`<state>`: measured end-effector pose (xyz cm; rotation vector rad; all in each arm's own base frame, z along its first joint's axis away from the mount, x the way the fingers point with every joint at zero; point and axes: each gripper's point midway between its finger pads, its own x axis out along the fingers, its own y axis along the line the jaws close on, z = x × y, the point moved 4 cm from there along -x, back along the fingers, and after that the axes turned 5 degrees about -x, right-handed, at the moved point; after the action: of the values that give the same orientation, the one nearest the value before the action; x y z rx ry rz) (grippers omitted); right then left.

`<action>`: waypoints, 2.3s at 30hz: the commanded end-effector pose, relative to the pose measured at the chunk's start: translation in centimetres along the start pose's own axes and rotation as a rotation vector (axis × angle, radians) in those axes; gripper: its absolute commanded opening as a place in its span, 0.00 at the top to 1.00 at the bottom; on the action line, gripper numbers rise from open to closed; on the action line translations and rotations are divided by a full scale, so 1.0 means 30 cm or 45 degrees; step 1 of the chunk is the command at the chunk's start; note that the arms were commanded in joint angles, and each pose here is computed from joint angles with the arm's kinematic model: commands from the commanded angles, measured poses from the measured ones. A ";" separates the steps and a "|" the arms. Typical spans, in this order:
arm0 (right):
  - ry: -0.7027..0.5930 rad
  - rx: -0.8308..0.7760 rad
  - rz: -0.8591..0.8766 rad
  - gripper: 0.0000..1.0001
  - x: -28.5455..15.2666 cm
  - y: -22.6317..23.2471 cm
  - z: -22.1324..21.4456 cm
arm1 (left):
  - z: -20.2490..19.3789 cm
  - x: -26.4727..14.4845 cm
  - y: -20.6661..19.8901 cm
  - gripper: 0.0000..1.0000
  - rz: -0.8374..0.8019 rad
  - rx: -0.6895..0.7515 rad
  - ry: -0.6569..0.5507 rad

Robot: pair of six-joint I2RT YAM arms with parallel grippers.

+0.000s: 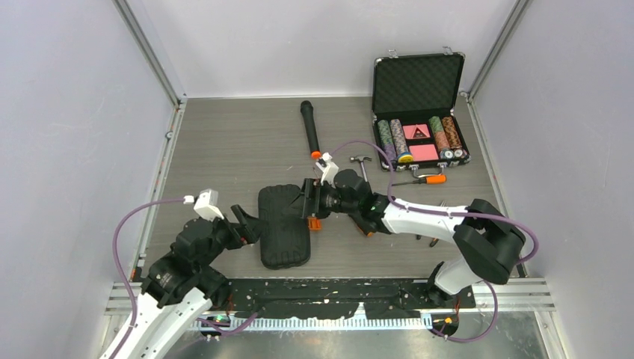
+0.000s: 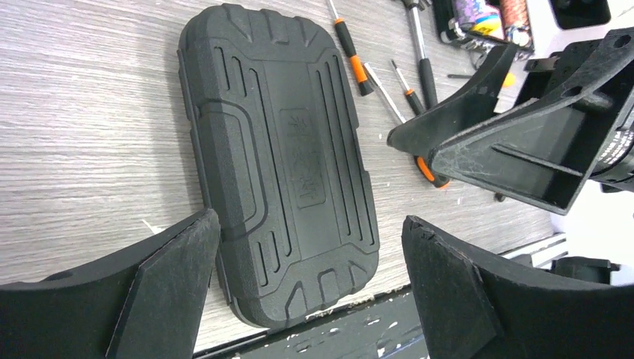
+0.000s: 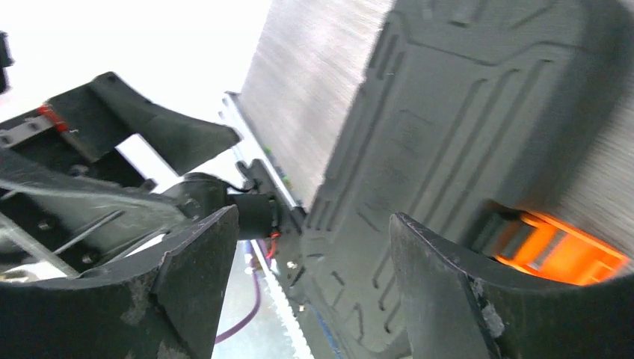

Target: Pack the tool kit

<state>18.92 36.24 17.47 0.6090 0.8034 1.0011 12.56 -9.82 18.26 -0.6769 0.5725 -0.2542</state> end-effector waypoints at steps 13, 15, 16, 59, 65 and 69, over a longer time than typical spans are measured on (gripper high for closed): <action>-0.076 -0.299 -0.644 0.47 -0.175 -0.377 0.025 | 0.076 0.101 -0.171 0.00 0.441 0.583 0.189; -0.023 -0.305 -0.616 0.51 -0.151 -0.387 0.003 | 0.056 0.134 -0.178 0.00 0.493 0.622 0.210; -0.012 -0.305 -0.611 0.52 -0.143 -0.390 -0.003 | 0.046 0.146 -0.182 0.00 0.505 0.631 0.223; -0.043 -0.114 0.044 0.25 -0.017 -0.237 -0.019 | -0.179 0.333 0.178 0.39 0.108 -0.321 0.316; -0.005 -0.053 0.030 0.21 0.001 -0.256 -0.039 | -0.149 0.356 0.117 0.39 -0.008 -0.366 0.310; -0.010 -0.038 0.074 0.21 -0.007 -0.228 -0.032 | -0.147 0.373 0.088 0.39 -0.070 -0.430 0.323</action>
<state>21.37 31.62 8.45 0.5489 0.8434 0.9547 19.28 -12.97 8.19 -0.9107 0.8408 -0.1931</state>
